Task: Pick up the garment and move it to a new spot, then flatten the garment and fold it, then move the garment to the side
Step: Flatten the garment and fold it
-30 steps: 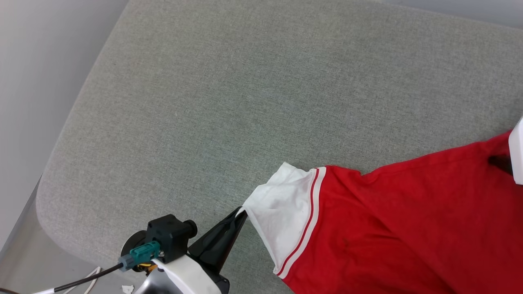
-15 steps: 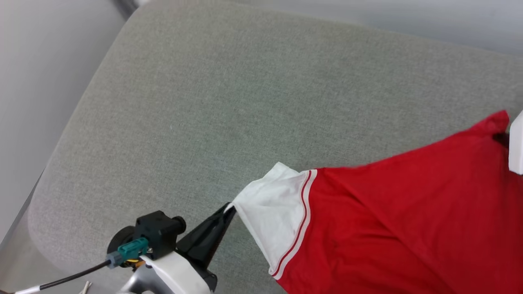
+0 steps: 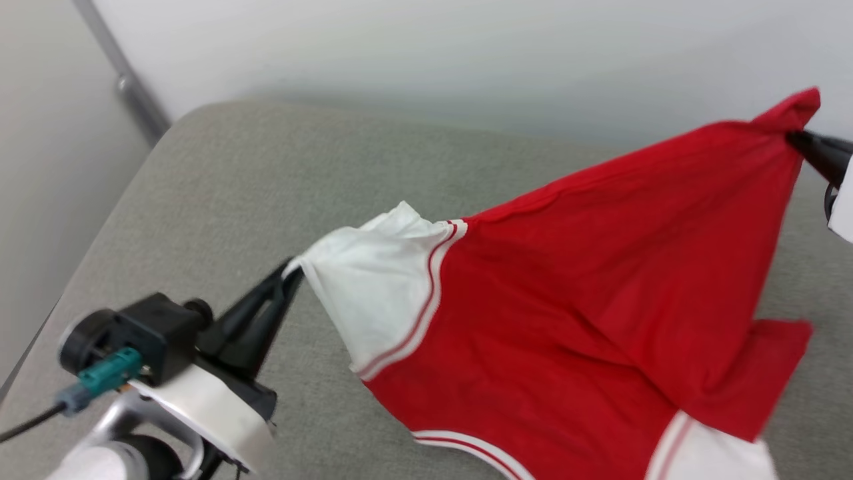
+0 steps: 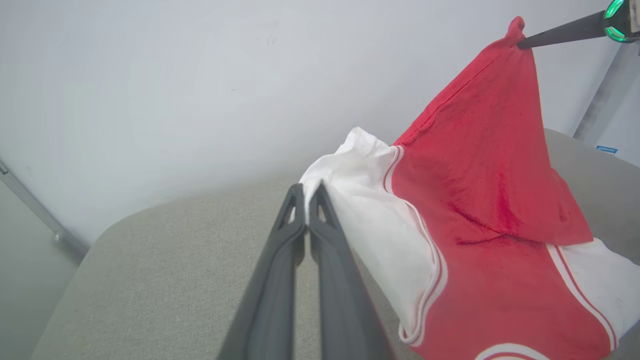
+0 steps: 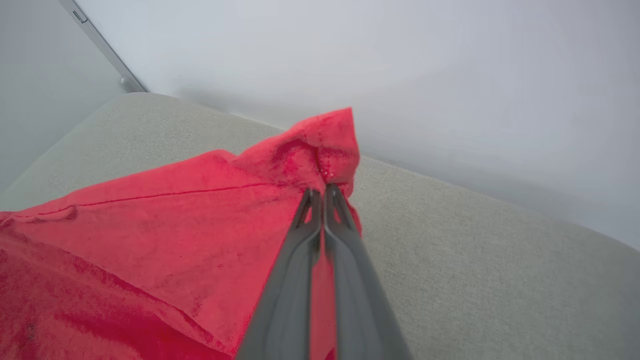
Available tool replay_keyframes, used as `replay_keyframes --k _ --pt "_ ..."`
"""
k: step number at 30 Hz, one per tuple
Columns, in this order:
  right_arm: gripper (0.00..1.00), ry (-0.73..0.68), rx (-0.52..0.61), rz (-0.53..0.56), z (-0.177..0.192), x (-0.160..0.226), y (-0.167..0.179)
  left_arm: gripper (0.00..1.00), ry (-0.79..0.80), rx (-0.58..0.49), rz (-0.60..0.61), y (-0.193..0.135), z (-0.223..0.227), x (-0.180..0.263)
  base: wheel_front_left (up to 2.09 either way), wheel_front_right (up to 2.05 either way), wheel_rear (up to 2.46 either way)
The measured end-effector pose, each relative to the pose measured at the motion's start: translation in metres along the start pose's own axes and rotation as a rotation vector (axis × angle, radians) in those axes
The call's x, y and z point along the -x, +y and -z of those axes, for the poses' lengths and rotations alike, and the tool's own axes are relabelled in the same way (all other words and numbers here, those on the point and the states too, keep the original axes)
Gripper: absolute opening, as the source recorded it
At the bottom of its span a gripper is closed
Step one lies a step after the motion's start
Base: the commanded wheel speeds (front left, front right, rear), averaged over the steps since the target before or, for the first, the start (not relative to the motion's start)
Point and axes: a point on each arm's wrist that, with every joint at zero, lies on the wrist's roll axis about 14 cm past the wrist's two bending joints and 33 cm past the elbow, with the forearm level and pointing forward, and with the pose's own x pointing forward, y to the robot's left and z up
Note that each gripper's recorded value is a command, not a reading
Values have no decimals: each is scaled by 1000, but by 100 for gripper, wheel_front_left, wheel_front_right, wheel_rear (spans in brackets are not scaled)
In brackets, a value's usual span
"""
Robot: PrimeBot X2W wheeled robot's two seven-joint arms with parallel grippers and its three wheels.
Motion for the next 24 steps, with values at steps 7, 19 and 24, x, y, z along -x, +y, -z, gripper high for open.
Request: replay_keyframes --k 7,19,24 --pt "0 -265 64 43 -61 76 -3 0 -226 -125 39 -2 -85 -3 0 0 0" --pt "0 -553 106 92 -112 183 -1 0 -638 -267 129 -26 -224 -3 0 0 0" --pt "0 -602 91 109 -115 205 -3 0 -771 -265 160 -36 -261 -1 0 0 0"
